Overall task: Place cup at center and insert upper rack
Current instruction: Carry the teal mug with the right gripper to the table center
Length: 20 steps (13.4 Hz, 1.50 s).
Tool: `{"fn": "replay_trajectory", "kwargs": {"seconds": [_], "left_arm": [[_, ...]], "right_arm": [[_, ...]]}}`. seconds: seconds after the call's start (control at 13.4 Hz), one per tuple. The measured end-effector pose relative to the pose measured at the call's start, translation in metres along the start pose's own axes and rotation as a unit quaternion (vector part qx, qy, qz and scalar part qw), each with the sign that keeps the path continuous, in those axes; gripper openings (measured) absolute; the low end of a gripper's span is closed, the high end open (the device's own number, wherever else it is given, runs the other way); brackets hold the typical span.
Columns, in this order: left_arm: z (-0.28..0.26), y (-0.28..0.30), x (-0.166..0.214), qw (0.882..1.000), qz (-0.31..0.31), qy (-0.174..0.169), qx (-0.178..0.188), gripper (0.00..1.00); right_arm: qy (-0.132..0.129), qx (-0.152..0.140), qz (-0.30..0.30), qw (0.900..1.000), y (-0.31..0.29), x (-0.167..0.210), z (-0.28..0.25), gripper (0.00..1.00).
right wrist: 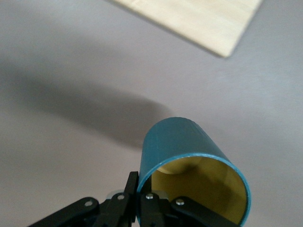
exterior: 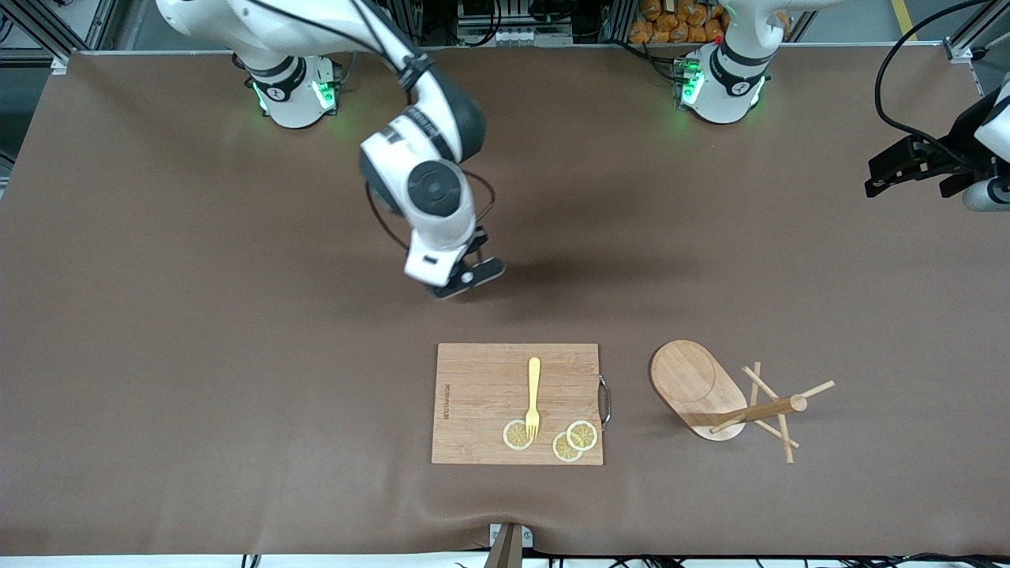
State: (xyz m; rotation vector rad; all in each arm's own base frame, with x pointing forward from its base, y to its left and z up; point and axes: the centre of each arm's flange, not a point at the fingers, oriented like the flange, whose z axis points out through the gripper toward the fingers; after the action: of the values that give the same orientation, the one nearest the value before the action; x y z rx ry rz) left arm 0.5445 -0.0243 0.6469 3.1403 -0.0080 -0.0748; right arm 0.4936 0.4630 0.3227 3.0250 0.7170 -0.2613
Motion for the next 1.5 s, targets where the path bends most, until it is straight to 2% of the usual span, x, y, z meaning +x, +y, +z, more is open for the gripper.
{"fn": "replay_trajectory", "kwargs": {"seconds": [0.22,0.52,1.2,1.5], "left_arm": [[0.0,-0.001,0.0,1.0,0.0,0.0,0.0,1.0],[0.0,-0.001,0.0,1.0,-0.001,0.0,0.0,1.0],[0.003,-0.001,0.005,1.0,-0.001,0.004,0.0,1.0],[0.004,-0.001,0.005,1.0,-0.001,0.005,0.0,1.0]], "right_arm": [[-0.002,-0.006,-0.041,0.999,-0.059,-0.014,0.021,0.05],[-0.013,0.028,-0.034,0.999,-0.118,-0.034,0.04,0.05],[-0.029,0.017,0.057,0.998,-0.14,-0.043,0.068,0.05],[-0.016,0.024,0.061,0.998,-0.142,-0.038,0.072,0.05]]}}
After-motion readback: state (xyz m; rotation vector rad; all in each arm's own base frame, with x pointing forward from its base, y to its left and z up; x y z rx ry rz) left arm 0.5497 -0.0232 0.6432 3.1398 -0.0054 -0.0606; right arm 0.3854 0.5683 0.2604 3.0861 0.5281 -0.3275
